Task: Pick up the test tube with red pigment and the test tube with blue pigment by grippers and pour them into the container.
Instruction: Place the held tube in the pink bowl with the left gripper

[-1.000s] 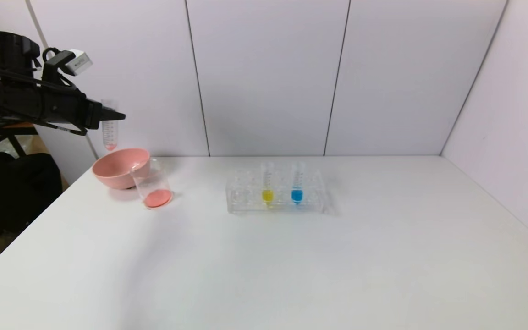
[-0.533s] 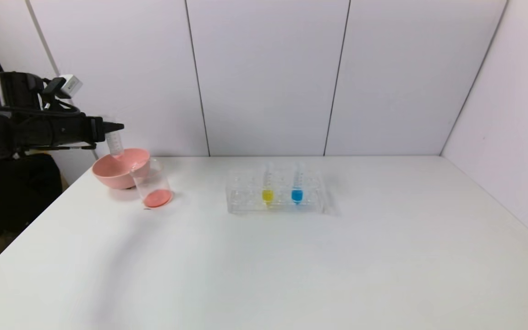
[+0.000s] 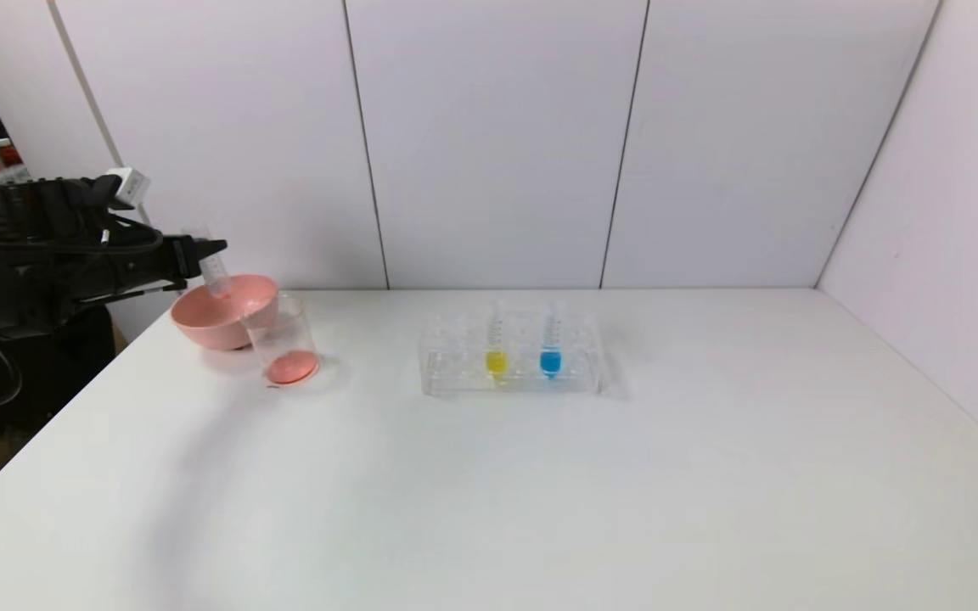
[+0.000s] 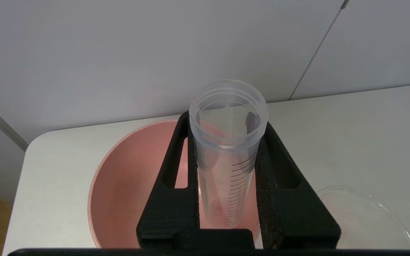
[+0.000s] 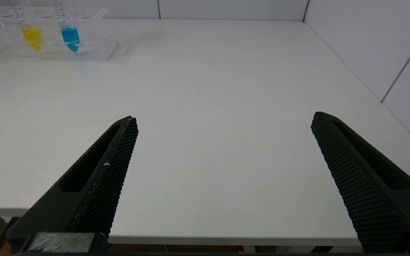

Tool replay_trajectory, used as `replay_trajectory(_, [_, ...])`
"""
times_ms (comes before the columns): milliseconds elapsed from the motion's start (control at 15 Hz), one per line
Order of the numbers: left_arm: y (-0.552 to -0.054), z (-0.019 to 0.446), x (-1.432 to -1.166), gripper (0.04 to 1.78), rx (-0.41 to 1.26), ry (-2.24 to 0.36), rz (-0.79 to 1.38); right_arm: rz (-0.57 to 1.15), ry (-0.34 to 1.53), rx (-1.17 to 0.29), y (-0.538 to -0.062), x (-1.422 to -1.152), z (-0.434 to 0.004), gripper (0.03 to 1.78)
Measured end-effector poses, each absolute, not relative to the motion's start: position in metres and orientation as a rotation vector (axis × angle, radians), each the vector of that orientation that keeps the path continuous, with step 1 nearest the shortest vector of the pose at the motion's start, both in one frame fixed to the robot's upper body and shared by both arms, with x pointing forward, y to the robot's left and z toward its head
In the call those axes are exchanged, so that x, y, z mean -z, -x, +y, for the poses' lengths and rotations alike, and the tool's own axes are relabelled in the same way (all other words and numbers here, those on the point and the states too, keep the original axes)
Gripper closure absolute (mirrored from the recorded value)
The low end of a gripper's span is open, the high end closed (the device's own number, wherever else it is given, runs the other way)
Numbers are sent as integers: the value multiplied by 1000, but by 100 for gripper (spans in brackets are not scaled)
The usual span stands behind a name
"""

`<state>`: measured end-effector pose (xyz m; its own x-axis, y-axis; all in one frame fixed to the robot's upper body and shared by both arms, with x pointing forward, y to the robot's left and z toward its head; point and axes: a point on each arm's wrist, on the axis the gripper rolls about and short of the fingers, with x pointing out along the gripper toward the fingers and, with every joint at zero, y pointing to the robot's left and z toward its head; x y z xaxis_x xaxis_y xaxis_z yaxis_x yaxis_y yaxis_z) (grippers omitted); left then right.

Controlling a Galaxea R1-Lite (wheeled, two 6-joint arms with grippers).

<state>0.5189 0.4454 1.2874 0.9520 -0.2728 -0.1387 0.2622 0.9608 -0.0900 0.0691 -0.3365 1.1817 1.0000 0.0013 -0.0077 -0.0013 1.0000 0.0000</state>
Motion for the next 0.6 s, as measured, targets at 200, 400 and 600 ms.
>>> replay_trajectory(200, [-525, 451, -1278, 136, 257, 74, 162, 8, 0, -1, -69, -1182, -337, 4])
replay_trajectory(400, [-529, 453, -1274, 136, 255, 77, 168, 8, 0, 0, -69, -1182, -337, 4])
replay_trajectory(600, [-532, 456, -1271, 136, 250, 80, 170, 8, 0, -1, -69, -1182, -337, 4])
